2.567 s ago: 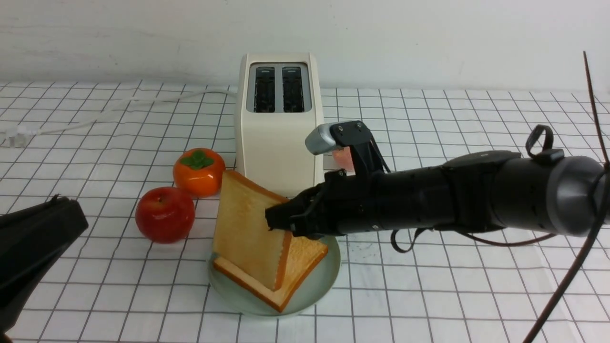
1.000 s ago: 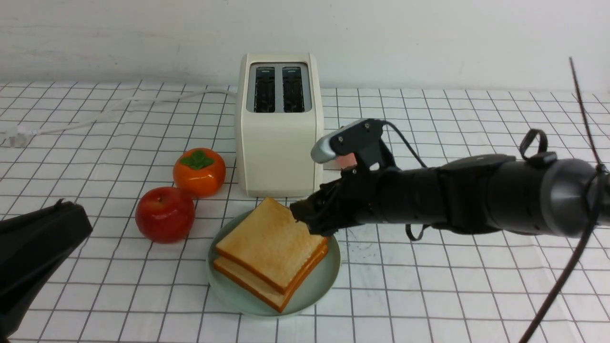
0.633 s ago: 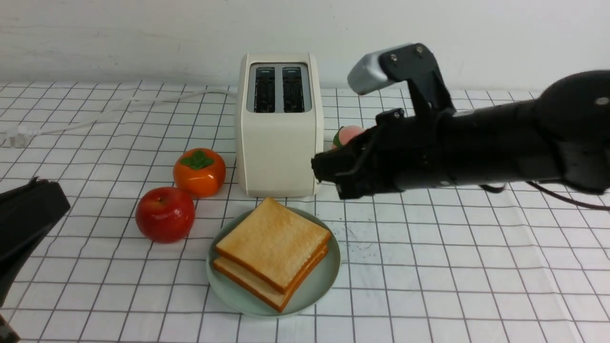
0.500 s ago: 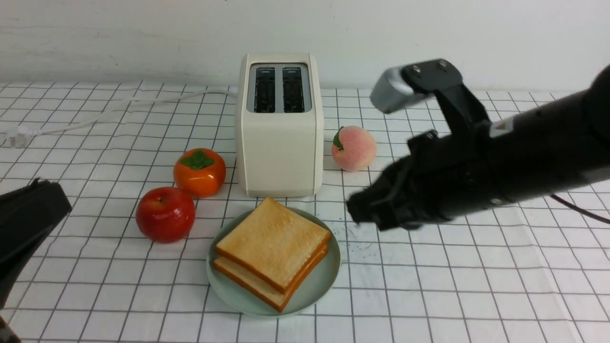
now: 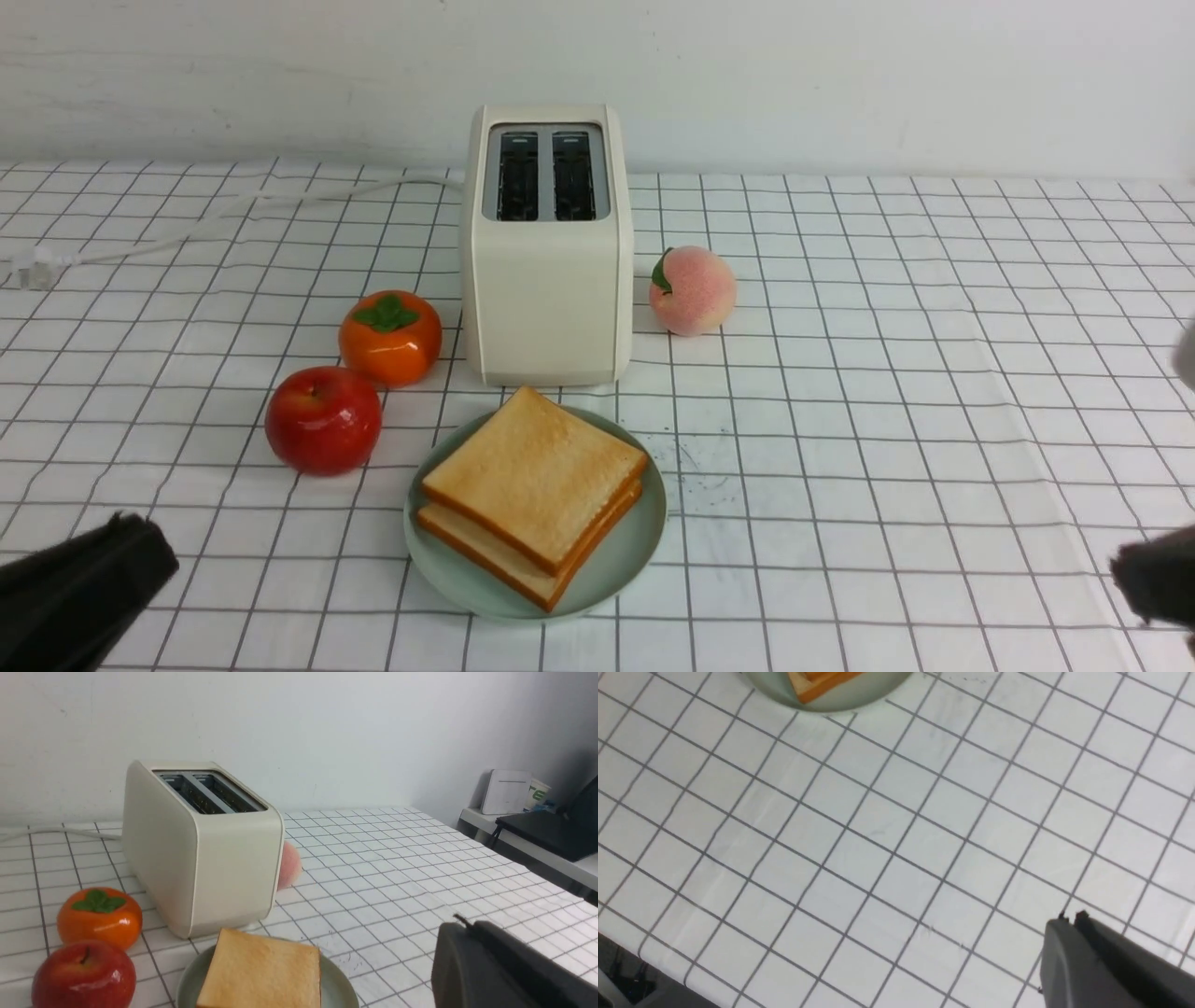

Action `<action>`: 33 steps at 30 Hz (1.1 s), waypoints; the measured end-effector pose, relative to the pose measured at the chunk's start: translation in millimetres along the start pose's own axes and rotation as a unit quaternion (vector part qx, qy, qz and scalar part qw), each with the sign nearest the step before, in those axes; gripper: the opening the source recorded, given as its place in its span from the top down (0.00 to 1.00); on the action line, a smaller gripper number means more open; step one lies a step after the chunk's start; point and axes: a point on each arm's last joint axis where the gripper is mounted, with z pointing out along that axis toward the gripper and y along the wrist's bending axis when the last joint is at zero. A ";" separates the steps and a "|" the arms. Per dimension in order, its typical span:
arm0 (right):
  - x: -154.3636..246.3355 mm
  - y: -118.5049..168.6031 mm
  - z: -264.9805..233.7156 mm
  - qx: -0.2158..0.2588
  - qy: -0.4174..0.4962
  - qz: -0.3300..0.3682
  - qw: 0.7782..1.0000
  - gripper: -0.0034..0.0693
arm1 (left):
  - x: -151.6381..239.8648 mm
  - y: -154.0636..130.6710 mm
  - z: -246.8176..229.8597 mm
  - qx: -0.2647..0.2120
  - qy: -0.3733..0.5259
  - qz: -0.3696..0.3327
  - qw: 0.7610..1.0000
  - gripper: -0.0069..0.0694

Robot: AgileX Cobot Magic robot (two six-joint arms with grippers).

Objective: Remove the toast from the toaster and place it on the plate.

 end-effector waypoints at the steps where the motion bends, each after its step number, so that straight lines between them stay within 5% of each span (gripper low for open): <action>1: 8.0 -0.7 -1.4 0.000 -0.002 0.004 1.000 0.95 | 4.5 0.9 0.1 -0.001 0.005 -0.001 1.000 0.93; 9: 44.0 -4.0 -6.8 -0.001 -0.001 0.022 1.000 0.95 | 21.1 4.7 2.0 -0.003 0.028 -0.009 1.000 0.93; 24: 47.4 -8.0 -9.9 0.017 -0.013 0.017 1.000 0.93 | 21.1 4.7 2.0 -0.003 0.028 -0.009 1.000 0.93; 28: 53.7 -22.3 -8.1 0.063 -0.120 0.021 0.991 0.93 | 21.1 4.7 2.0 -0.003 0.028 -0.009 1.000 0.93; 33: 110.0 -45.2 25.4 0.159 -0.298 0.070 0.939 0.93 | 21.1 4.7 2.0 -0.003 0.028 -0.009 1.000 0.93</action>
